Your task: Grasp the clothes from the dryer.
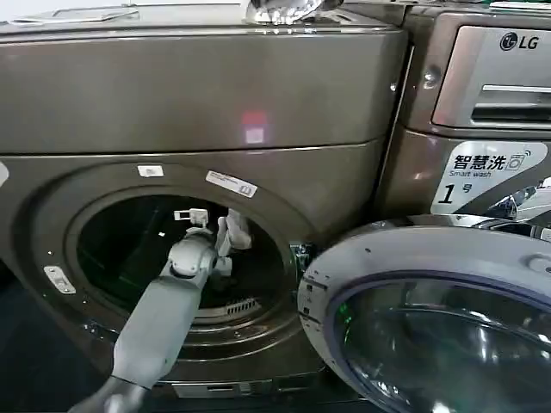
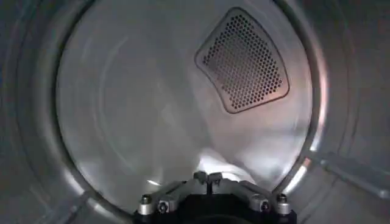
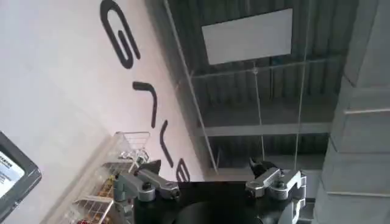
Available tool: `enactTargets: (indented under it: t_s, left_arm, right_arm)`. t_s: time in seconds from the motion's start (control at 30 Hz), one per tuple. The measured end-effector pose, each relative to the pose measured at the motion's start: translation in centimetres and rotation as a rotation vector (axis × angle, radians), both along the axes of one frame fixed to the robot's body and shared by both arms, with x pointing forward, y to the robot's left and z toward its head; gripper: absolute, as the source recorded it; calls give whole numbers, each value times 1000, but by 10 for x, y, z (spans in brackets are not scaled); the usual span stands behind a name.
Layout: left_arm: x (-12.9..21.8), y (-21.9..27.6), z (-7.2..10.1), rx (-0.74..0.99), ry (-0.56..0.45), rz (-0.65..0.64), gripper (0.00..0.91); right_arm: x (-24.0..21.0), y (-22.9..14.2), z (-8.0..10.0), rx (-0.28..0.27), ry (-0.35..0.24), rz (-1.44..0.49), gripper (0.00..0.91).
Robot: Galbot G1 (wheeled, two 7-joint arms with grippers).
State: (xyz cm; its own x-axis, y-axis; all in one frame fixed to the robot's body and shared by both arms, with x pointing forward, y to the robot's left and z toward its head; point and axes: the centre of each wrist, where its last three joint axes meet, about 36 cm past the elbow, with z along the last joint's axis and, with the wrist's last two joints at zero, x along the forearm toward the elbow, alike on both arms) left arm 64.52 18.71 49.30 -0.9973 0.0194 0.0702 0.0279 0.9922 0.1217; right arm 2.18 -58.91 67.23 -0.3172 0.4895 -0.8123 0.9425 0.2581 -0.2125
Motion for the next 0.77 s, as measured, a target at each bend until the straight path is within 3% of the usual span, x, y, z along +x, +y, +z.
enactTargets:
  t_s: [0.77]
  left_arm:
    - [-1,2,-1,10,-1,0,0]
  right_arm:
    - [0,1,0,0,1,-4,907]
